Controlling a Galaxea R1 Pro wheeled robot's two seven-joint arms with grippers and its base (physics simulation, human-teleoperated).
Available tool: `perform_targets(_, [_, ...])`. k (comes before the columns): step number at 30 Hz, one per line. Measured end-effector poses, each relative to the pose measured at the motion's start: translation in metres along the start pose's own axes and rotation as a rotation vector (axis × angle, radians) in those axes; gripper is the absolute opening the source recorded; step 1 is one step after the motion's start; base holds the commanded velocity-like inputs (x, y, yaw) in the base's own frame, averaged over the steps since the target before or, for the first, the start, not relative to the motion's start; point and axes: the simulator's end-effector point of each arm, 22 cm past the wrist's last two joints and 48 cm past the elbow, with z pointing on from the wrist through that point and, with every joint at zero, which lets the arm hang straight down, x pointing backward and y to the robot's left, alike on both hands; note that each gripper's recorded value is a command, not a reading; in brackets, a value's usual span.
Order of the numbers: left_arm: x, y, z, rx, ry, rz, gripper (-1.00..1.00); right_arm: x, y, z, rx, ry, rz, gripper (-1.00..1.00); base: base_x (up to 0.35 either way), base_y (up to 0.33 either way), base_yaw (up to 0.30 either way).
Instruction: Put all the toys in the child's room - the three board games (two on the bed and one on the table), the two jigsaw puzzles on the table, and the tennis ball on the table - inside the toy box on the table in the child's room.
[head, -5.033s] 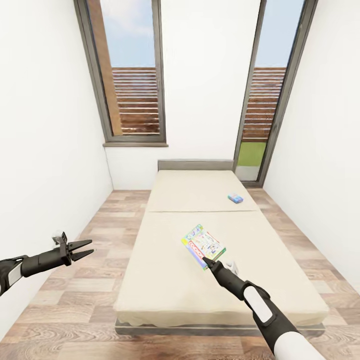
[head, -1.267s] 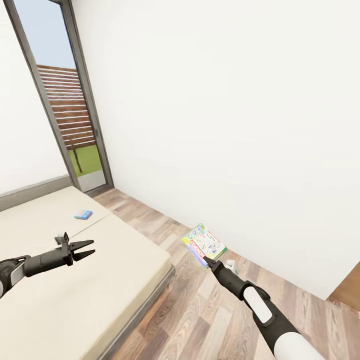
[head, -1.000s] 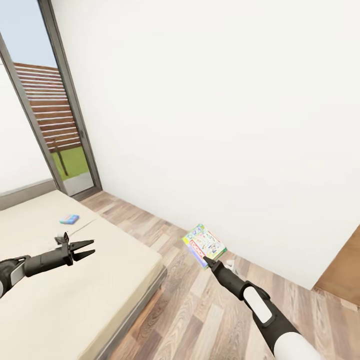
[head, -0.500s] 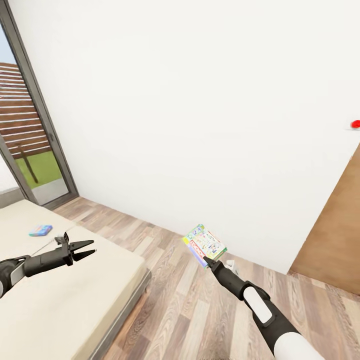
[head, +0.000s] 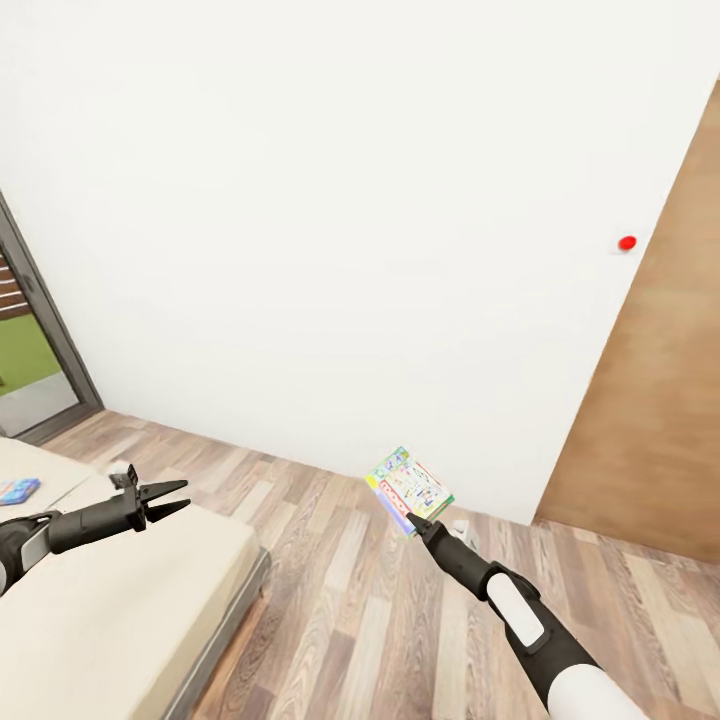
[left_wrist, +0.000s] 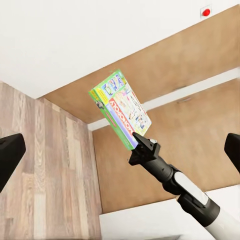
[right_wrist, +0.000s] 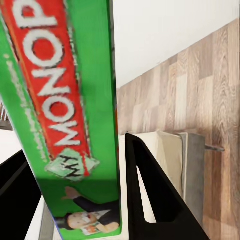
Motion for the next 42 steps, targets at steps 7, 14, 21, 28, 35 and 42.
perform_targets(7, [0.0, 0.0, 0.0, 0.0, 0.0, 0.0, 1.0, 0.0, 0.0, 0.0, 0.0, 0.0, 0.0, -1.0, 0.0, 0.0, -0.279])
perform_targets(14, [0.0, 0.0, 0.0, 0.0, 0.0, 0.0, 1.0, 0.0, 0.0, 0.0, 0.0, 0.0, 0.0, -1.0, 0.0, 0.0, -0.279])
perform_targets(21, [0.0, 0.004, 0.0, -0.017, 0.001, -0.005, 1.0, 0.0, 0.0, 0.0, 0.001, 0.001, -0.001, -1.0, 0.0, 0.0, -0.279])
perform_targets(28, [-0.001, 0.018, -0.001, -0.084, -0.002, -0.007, 1.0, 0.0, 0.0, 0.0, 0.002, 0.001, -0.002, -1.0, 0.0, 0.0, -0.279])
perform_targets(35, [-0.001, 0.019, 0.003, -0.086, 0.001, -0.006, 1.0, 0.0, -0.001, 0.0, 0.003, 0.002, -0.002, -1.0, -0.03, 0.0, -0.279])
perform_targets(42, [-0.002, 0.016, 0.006, -0.081, 0.006, 0.007, 1.0, 0.0, -0.001, 0.0, 0.003, 0.001, -0.002, -1.0, -0.195, 0.0, -0.279])
